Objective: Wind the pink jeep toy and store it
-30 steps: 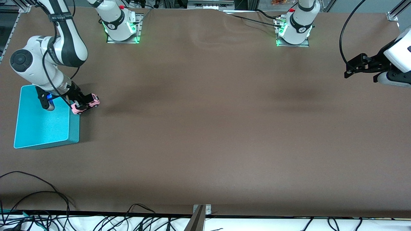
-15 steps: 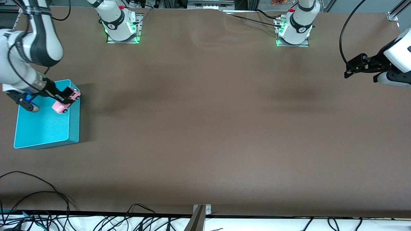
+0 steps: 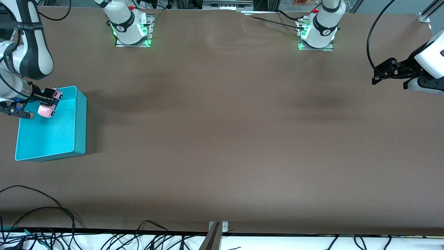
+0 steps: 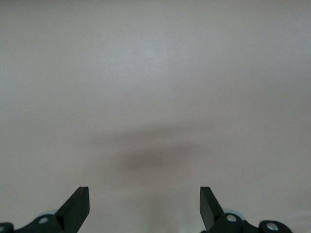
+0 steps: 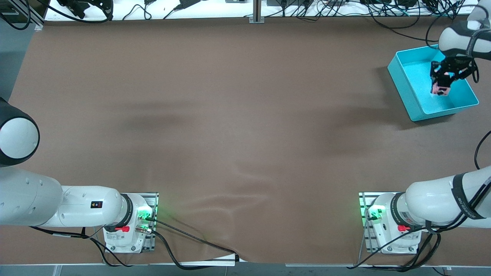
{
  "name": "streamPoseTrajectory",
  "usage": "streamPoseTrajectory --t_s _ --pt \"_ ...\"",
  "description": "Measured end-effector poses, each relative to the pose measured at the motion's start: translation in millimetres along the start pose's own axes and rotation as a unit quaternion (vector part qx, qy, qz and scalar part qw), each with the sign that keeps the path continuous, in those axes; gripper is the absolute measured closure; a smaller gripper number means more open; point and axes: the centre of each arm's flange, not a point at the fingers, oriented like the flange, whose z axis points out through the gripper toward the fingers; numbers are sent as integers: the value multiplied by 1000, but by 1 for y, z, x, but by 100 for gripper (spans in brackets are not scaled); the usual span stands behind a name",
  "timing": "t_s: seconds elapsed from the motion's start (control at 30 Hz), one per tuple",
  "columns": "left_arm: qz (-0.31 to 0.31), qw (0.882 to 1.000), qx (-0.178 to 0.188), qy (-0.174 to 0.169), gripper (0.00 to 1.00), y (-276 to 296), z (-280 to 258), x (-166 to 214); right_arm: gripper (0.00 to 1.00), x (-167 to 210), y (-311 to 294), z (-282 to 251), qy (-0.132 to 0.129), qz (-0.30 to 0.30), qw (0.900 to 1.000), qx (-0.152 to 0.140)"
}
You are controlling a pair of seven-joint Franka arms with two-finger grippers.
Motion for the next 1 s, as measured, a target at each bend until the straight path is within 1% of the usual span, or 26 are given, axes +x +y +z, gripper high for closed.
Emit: streamPoseTrajectory --t_s 0.13,0.23,0.33,0.43,0.57,0.77,1.0 --pt "0 1000 0 0 0 0 0 0 49 6 3 26 -10 -38 999 -11" --pt "0 1000 0 0 0 0 0 0 49 9 1 42 -20 -62 998 -26" --pt "0 1000 0 0 0 0 0 0 49 13 -1 54 -25 -75 996 -39" --pt "0 1000 0 0 0 0 0 0 49 18 -2 62 -28 -80 995 -45" --pt "0 1000 0 0 0 0 0 0 49 26 -3 70 -25 -82 995 -47" --pt "0 1000 0 0 0 0 0 0 49 39 4 86 -12 -77 996 -47" --pt "0 1000 0 0 0 0 0 0 49 45 11 109 -2 -67 997 -42"
